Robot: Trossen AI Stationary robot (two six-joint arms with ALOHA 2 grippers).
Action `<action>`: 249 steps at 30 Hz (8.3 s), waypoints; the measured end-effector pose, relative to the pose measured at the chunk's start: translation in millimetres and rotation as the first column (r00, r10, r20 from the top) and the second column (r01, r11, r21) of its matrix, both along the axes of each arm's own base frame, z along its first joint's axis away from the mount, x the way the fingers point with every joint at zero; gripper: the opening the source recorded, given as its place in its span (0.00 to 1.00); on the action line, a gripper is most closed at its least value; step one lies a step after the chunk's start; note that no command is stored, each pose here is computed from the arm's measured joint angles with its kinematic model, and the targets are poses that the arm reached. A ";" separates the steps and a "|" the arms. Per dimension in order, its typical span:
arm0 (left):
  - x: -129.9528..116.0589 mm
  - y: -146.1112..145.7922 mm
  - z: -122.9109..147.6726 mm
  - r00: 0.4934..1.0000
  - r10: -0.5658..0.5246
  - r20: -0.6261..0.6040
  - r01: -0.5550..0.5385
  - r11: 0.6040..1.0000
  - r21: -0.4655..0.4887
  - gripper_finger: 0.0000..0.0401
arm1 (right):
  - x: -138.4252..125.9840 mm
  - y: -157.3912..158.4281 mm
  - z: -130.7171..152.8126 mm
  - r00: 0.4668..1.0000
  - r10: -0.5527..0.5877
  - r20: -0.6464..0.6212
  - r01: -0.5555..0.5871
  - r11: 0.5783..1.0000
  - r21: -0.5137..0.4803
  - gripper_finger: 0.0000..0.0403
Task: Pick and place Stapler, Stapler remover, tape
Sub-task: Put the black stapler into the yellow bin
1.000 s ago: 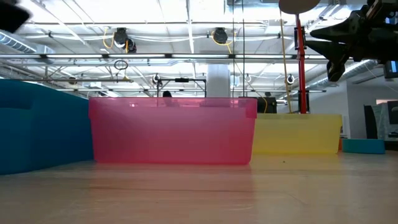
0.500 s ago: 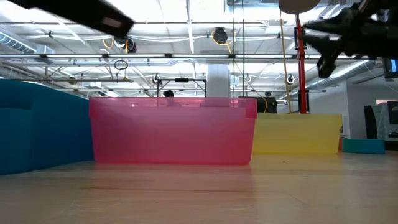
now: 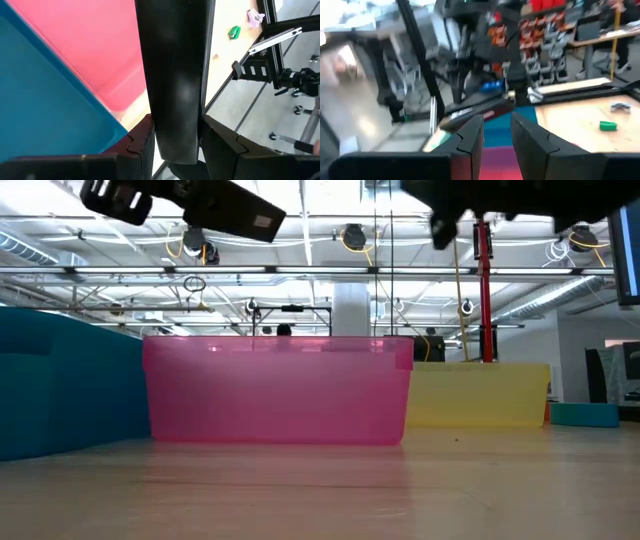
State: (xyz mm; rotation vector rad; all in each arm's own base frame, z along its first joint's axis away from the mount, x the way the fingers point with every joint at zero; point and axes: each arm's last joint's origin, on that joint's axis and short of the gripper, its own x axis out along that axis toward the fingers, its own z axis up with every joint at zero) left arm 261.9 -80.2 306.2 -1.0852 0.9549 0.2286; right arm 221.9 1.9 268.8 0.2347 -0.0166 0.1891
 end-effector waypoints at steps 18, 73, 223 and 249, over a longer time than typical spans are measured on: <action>-6.7 16.6 2.5 0.992 -0.106 -0.069 0.119 0.969 0.217 0.32 | 93.7 -1.8 38.8 0.979 0.027 -0.203 -0.058 0.987 -0.148 0.34; 5.7 6.9 13.7 0.931 -0.259 -0.259 0.352 0.827 0.438 0.32 | 193.1 -12.7 47.1 0.885 0.136 -0.445 -0.199 0.975 -0.098 0.72; 63.0 21.2 5.3 0.849 -0.322 -0.419 0.514 0.685 0.515 0.73 | 65.0 -43.7 87.5 0.241 -0.688 -0.685 0.660 0.634 -0.404 0.33; 73.8 36.8 7.3 0.890 -0.290 -0.351 0.449 0.688 0.570 0.73 | 17.3 -31.0 -36.5 0.124 -0.624 -0.771 0.977 0.213 -0.016 0.33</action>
